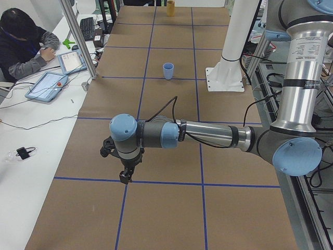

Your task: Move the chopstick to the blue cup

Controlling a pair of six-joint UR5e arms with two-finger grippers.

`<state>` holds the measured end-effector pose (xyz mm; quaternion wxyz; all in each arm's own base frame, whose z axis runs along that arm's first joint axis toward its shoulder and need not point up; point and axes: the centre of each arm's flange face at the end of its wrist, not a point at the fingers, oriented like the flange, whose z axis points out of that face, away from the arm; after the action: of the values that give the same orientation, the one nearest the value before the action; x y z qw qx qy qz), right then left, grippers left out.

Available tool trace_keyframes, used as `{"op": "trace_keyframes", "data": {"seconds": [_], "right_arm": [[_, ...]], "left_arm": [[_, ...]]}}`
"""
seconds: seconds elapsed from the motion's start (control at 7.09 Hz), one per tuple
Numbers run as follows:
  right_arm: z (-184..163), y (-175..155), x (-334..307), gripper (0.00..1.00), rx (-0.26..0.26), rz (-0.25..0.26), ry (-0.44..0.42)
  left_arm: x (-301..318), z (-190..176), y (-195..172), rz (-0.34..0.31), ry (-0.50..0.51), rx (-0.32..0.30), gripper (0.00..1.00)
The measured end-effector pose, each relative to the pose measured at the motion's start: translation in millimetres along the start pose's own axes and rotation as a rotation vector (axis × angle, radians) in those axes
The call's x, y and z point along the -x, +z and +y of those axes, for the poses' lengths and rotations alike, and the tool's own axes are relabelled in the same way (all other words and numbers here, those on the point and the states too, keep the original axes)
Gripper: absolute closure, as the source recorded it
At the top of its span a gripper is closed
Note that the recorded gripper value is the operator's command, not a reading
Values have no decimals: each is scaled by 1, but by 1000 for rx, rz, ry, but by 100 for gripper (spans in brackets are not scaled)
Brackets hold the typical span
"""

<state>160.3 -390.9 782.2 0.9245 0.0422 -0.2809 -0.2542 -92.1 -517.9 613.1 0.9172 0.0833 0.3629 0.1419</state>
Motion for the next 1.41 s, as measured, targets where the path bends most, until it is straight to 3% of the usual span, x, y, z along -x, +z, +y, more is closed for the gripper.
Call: {"op": "trace_keyframes", "data": {"seconds": [0.14, 0.42, 0.99, 1.41], "right_arm": [[1, 0, -1, 83, 8, 7, -4], [2, 1, -1, 100, 15, 12, -5], [-6, -14, 3, 100, 4, 11, -18], [6, -71, 15, 100, 36, 0, -57]], "left_arm": [[0, 0, 0, 0, 1, 0, 1], [-1, -1, 0, 0, 2, -1, 1], [0, 0, 0, 0, 2, -1, 1], [1, 1, 1, 1, -2, 2, 1]]}}
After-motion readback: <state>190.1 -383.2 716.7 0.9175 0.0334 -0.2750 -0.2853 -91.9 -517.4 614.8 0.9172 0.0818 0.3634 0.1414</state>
